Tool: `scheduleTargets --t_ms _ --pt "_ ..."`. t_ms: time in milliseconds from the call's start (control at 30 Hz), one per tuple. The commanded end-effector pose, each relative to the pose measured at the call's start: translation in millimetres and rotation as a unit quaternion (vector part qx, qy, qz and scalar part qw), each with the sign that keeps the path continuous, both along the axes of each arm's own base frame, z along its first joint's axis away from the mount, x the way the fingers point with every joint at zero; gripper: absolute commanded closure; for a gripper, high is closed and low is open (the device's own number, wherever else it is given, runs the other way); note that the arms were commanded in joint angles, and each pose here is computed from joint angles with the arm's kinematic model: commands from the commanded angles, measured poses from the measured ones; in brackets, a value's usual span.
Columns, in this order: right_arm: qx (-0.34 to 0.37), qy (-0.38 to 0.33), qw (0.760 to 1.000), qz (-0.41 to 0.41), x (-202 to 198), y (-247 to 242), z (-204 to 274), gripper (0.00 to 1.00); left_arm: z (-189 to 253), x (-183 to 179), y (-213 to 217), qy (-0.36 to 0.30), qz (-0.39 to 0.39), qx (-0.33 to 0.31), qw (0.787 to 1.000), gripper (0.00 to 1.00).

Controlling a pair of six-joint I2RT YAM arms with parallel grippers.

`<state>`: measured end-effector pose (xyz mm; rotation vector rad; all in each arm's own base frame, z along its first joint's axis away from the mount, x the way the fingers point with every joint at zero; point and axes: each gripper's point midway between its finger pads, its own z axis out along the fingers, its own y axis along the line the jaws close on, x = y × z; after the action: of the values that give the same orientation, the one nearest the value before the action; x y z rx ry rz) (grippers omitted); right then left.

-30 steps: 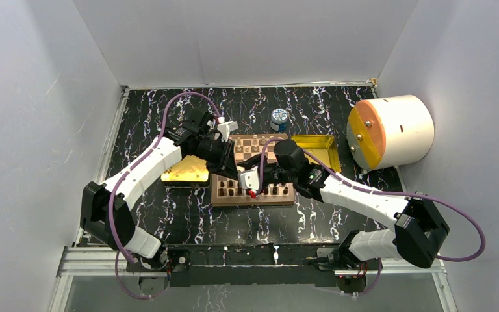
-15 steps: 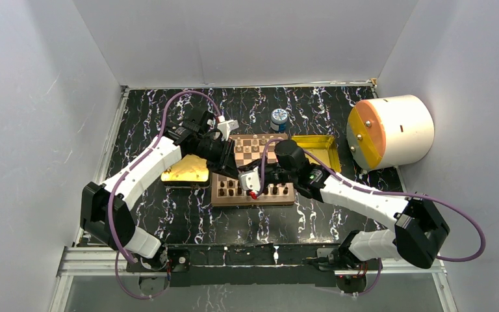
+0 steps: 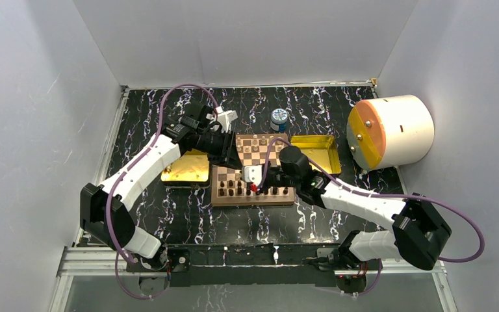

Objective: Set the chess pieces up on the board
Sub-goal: Place the chess piece on the chessboard.

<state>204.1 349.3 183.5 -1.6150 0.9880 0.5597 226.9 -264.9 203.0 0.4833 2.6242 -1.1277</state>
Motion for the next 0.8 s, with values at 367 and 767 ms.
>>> scheduleTargets --t_ms 367,767 --pt "0.186 0.162 0.961 -0.124 14.6 4.1 57.9 0.96 62.2 29.2 21.6 -0.140 0.109 -0.003 0.984 0.65" --pt "0.235 0.259 0.922 -0.164 24.6 12.3 77.7 0.95 49.1 23.6 10.0 -0.107 0.092 -0.026 0.990 0.64"
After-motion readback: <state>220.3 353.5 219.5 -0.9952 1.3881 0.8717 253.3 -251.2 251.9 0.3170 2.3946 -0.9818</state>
